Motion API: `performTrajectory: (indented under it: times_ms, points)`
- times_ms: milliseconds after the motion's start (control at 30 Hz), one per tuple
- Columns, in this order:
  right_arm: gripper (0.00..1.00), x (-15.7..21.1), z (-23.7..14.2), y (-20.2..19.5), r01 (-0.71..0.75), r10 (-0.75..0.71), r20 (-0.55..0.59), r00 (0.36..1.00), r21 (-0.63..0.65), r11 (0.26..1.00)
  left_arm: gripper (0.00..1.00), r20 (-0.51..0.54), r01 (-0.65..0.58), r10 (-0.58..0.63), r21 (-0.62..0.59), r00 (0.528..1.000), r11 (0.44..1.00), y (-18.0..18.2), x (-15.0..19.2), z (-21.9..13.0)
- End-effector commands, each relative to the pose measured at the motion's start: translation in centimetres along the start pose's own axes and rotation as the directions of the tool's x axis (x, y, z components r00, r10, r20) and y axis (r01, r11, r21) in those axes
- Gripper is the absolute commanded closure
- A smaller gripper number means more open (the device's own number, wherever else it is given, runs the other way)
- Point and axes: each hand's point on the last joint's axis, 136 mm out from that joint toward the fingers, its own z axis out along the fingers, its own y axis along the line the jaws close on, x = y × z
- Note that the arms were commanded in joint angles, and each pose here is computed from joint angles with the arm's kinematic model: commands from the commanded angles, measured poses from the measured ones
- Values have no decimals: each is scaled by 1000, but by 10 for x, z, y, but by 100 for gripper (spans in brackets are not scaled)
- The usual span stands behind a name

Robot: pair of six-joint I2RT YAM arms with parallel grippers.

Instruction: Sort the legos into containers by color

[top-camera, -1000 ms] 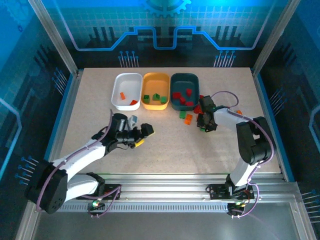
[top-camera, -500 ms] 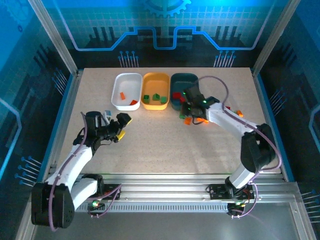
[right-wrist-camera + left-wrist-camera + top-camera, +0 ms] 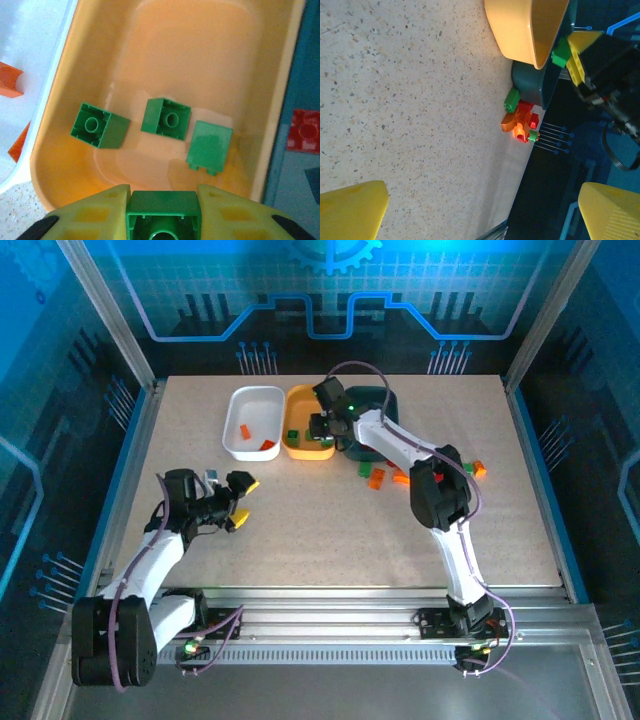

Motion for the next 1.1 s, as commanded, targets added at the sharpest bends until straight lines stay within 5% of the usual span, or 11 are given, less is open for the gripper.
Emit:
performTrajectory:
  times_ms: [0,167,333,433,700,833,1067]
  points:
    - [53,-13,-8,12,34,-35,-12,999,-9,999,1,-41,-23,24,9,999,1000,-5,6,0]
    - [40,-24,-37,14,53,-53,27,998,-10,999,1,-38,-85,85,-8,996,996,-13,13,8]
    - [41,-4,-79,-29,8,-12,44,999,89,996,1,-105,-290,282,-74,954,954,-31,46,36]
    - [42,34,-100,-79,-99,94,39,995,137,986,8,-187,-472,446,-133,876,871,-46,69,62]
    - [54,160,-140,-183,-446,451,-17,892,129,886,15,-377,-807,713,-257,591,532,-85,117,152]
    - [54,187,-156,-210,-490,497,4,868,173,855,27,-458,-815,676,-293,578,500,-72,131,206]
    - [49,200,-170,-229,-582,582,36,813,100,807,28,-498,-855,696,-341,518,391,-60,141,262]
